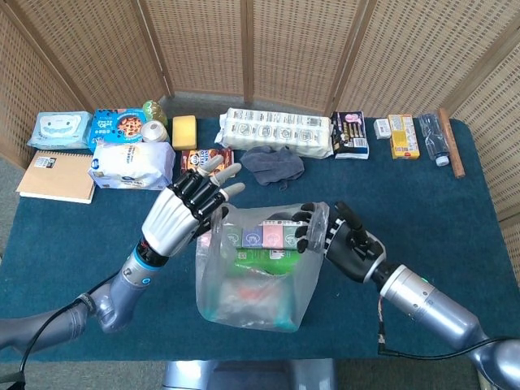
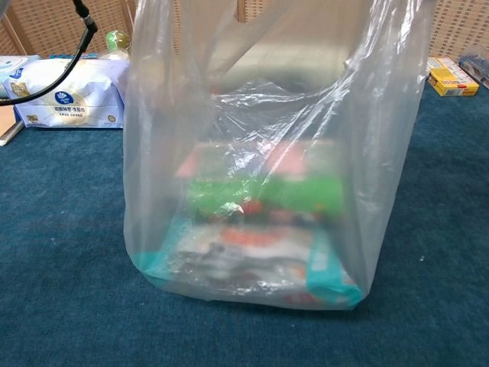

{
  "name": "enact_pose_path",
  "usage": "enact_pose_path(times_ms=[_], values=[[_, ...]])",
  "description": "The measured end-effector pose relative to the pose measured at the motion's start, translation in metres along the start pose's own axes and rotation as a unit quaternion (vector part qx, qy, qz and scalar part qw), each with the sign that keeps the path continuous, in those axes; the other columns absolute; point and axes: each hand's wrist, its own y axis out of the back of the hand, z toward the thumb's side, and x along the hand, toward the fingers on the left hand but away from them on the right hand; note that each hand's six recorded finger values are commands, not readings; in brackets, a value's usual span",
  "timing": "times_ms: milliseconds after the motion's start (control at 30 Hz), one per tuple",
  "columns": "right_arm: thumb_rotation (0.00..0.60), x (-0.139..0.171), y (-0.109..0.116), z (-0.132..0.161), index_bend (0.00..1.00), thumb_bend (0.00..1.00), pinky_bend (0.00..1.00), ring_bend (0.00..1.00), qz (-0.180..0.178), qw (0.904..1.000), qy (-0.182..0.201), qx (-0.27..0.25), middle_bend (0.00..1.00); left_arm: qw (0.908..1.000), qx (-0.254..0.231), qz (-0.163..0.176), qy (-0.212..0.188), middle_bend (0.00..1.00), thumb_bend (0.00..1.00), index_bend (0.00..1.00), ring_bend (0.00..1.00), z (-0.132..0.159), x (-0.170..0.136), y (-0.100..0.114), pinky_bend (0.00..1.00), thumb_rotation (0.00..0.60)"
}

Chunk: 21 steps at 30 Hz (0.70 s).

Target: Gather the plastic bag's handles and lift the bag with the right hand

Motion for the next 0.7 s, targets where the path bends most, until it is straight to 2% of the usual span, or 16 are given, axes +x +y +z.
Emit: enact_pose_path(times_ms=[233, 600, 700], values=[[0.357, -0.002, -0.003, -0.006, 0.34, 0.23, 0.27, 0.31, 0.019, 0.9991, -0.016, 0.033, 0.33, 0.9999, 0.002, 0.008, -0.008, 0.17, 0.19, 0.21, 0.08, 0.005, 0.012, 0.004, 0.27, 0.6], [0.353, -0.007, 0.002, -0.005, 0.33, 0.22, 0.16, 0.25, 0.018, 0.9977, -0.005, 0.065, 0.32, 0.9998, 0.007, 0.014, -0.008, 0.17, 0.14, 0.2, 0.08, 0.005, 0.019, 0.011, 0.27, 0.6], [0.329, -0.008, 0.003, -0.005, 0.32, 0.22, 0.11, 0.22, 0.02, 0.9972, -0.005, 0.072, 0.3, 0.9998, 0.006, 0.016, -0.006, 0.17, 0.14, 0.2, 0.08, 0.004, 0.02, 0.012, 0.27, 0.6]])
